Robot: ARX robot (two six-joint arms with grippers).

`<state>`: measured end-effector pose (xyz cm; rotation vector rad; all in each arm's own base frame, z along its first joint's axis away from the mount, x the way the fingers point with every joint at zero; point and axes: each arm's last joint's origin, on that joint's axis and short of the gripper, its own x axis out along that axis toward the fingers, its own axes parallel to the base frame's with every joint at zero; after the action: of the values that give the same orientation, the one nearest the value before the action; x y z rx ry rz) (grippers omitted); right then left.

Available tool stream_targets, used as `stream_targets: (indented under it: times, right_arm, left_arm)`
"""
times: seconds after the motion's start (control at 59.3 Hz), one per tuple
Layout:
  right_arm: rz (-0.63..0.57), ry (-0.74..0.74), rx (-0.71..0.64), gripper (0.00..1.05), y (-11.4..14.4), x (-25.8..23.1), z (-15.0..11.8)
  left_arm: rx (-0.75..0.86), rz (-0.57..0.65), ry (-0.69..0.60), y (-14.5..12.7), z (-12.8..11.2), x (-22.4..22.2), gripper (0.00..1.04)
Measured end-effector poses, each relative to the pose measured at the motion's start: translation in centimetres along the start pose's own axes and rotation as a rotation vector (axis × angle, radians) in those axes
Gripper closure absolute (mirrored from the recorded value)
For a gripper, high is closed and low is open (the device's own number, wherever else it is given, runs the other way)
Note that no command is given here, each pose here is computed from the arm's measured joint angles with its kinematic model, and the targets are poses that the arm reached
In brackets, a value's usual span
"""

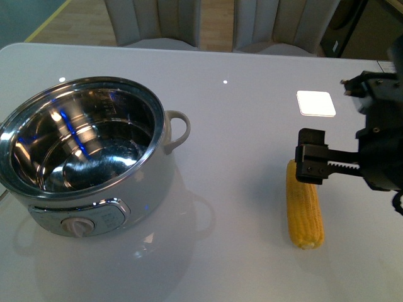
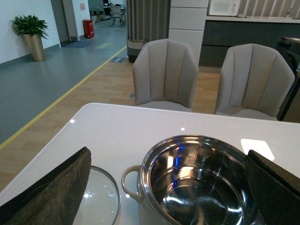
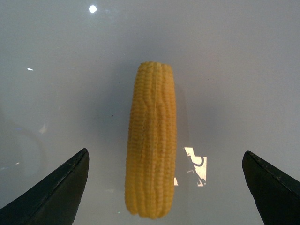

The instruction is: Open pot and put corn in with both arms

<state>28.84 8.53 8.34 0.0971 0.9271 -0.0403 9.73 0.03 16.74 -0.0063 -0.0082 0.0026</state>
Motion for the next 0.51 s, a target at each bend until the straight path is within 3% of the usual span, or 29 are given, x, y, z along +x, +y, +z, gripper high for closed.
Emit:
stream_targets:
  times: [0.506]
  right_arm:
    - [-0.029, 0.118, -0.025, 0.09, 1.5, 6.8, -1.6]
  left_arm:
    - [0.0, 0.0, 0.0, 0.0, 0.0, 0.0, 0.07]
